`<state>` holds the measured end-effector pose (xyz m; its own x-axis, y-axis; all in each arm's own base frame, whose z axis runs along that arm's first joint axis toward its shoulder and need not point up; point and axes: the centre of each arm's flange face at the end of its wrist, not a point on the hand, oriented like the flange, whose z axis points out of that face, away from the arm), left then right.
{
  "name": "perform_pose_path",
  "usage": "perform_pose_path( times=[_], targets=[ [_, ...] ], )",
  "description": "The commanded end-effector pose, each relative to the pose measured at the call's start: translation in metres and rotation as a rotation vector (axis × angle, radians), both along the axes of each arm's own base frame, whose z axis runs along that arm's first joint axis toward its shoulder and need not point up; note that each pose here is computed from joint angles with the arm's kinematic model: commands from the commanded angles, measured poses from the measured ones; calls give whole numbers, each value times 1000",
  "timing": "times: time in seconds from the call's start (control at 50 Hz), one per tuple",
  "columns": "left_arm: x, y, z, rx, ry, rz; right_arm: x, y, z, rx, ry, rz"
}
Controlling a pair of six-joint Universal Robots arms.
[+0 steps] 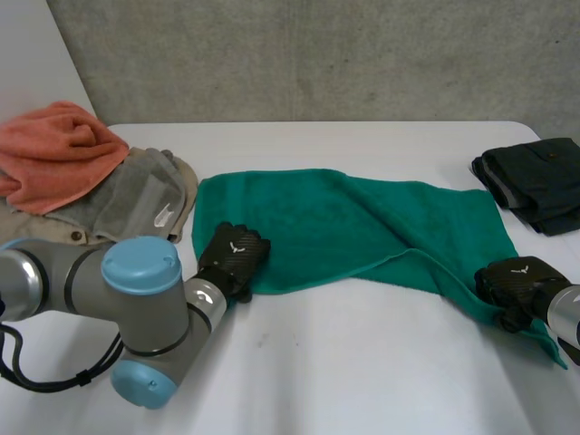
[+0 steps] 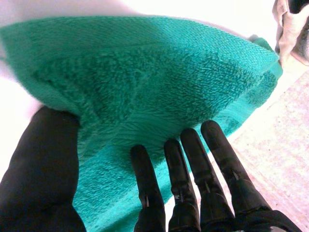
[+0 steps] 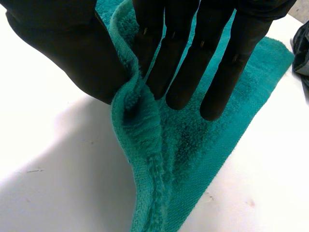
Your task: Fold the laundry.
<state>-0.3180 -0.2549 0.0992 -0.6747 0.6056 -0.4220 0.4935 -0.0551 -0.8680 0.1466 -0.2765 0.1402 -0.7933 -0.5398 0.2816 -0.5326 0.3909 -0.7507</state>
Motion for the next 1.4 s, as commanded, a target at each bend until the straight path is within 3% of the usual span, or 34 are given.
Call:
perform_pose_path(
  times=[0.02, 0.16, 0.36, 0.44, 0.52, 0.62, 0.7, 0.84, 0.98, 1.06, 1.14, 1.2, 1.32, 1.4],
  targets=[
    [-4, -14, 4, -34, 17, 10, 0, 0, 0, 1, 0, 0],
    [-6, -28, 12, -79, 43, 22, 0, 0, -1, 3, 0, 0],
    [-6, -29, 5, -106, -22, 22, -1, 0, 1, -2, 5, -6],
    [4, -28, 44, -180, -1, 121, -1, -4, 10, -31, 15, -8],
    [20, -14, 99, -270, 53, 209, -2, -5, 55, -157, 60, 8],
    [39, 20, 158, -342, 102, 216, -3, 10, 137, -318, 167, 63],
    [59, 48, 179, -300, 76, 220, 0, 22, 165, -333, 204, 101],
    [73, 60, 149, -132, -53, 226, -2, 9, 131, -184, 283, 168],
    [67, 13, 95, -65, -110, 268, -5, -25, 86, -84, 354, 154],
    [45, -29, 101, -182, -31, 265, 18, -52, 76, -217, 397, 164],
    [21, -78, 137, -382, 59, 272, 42, -93, 107, -523, 404, 78],
    [2, -116, 214, -695, 163, 296, 52, -122, 152, -813, 334, -16],
    [3, -122, 303, -986, 361, 344, 58, -143, 227, -1300, 170, -133],
    [3, -117, 316, -1023, 438, 339, 61, -142, 229, -1328, 158, -118]
  ],
)
